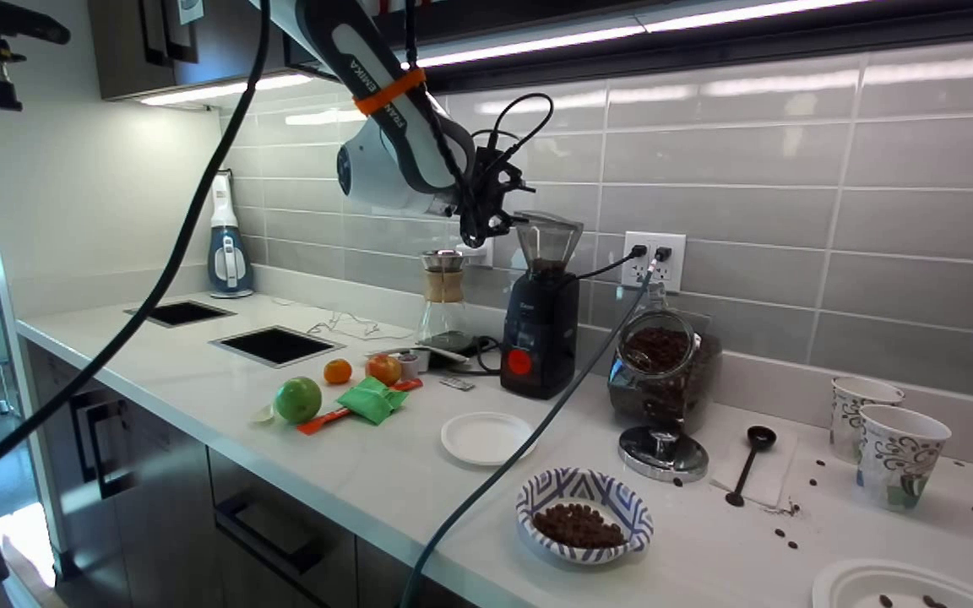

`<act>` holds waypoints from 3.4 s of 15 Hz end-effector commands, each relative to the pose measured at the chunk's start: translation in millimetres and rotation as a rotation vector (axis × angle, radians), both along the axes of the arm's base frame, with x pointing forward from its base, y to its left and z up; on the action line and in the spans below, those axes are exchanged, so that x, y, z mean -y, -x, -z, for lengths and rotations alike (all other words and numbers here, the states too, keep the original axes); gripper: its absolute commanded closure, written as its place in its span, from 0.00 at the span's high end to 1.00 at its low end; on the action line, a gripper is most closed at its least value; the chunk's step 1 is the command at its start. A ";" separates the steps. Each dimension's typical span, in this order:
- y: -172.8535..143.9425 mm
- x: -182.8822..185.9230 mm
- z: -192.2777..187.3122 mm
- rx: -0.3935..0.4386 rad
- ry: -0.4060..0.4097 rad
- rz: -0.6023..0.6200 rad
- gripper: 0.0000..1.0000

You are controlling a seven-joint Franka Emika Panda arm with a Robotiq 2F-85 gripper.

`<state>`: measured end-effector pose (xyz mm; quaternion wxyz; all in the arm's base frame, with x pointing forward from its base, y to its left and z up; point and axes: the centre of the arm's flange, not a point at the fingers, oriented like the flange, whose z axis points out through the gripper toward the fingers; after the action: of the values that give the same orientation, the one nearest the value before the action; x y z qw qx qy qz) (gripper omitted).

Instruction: Put the lid on the blender.

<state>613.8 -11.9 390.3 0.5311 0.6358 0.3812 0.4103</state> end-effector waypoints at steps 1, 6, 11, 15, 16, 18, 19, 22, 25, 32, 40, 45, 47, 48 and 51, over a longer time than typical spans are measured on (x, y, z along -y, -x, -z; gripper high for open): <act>-0.9 2.6 -2.8 -0.011 -0.034 0.002 0.90; -5.3 1.9 -12.0 -0.007 -0.090 0.009 1.00; -5.1 -7.7 -19.1 -0.012 -0.191 -0.019 1.00; -5.8 -11.7 -21.1 -0.051 -0.242 -0.025 1.00; -6.2 -12.6 -22.0 -0.060 -0.260 -0.027 1.00; -6.5 -15.8 -24.4 -0.081 -0.294 -0.043 1.00; -6.6 -17.4 -25.3 -0.088 -0.306 -0.048 1.00; -6.8 -15.3 -24.8 -0.084 -0.296 -0.018 1.00; -3.2 -5.2 -26.1 -0.070 -0.277 0.036 1.00; 2.8 -7.4 -25.4 -0.005 -0.320 0.027 1.00; 10.1 -16.1 -30.9 0.021 -0.363 0.000 1.00; 15.3 -16.5 -43.5 0.004 -0.386 0.072 1.00; 17.4 -17.9 -53.1 0.011 -0.411 0.104 1.00; 18.3 -17.8 -57.3 0.019 -0.425 0.115 1.00; 20.0 -18.4 -67.7 0.007 -0.475 0.156 1.00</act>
<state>604.1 2.6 447.3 0.3975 0.7518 0.2443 0.4659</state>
